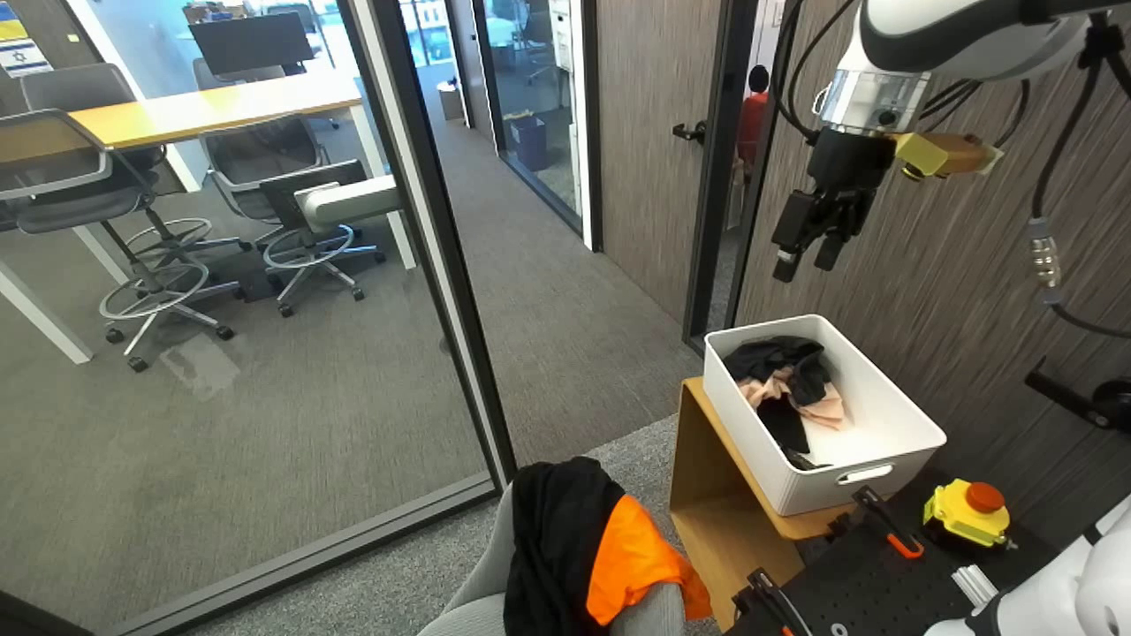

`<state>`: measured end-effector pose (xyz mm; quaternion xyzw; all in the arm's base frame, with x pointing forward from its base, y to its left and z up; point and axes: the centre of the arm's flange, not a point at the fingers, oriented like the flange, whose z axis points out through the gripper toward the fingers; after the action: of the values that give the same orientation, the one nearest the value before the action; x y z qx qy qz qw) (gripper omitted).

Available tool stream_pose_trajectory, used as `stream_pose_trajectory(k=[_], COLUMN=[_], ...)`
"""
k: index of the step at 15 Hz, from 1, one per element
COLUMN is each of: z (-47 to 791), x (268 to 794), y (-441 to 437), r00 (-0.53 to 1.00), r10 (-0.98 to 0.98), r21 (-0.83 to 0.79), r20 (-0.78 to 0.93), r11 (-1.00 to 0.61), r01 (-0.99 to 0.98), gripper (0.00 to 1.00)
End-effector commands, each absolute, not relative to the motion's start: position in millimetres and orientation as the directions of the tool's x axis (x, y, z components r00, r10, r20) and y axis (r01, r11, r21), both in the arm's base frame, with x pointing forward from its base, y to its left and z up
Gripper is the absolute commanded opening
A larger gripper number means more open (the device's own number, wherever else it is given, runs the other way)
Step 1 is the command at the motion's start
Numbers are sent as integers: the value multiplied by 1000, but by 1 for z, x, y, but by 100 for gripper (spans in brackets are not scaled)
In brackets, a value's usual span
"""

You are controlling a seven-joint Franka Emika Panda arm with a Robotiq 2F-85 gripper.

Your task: Pick up the black cloth from the box and put it on the headrest of the chair

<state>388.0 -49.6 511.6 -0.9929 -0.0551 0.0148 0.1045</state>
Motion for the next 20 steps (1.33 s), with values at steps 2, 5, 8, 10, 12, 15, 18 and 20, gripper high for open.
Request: stream_pose_trajectory(k=[2,5,8,10,12,15,18,20], z=[475,444,407,378,343,290,246,220], x=[424,446,470,481,490,502,512,519], y=[-49,-61,-85,-107,-130,-160,-182,-195], r00=[998,992,973,949,913,836,771,738], r10=[-1,-56,-187,-284,-393,-545,-636,-675], r21=[-108,-14,56,79,75,58,68,74], r20=[58,117,133,134,110,65,30,-4], r11=[-994,-998,-979,-952,-912,-834,-768,-736], r01=[5,-55,-196,-296,-402,-548,-637,-673], gripper=[100,100,100,100,100,100,100,100])
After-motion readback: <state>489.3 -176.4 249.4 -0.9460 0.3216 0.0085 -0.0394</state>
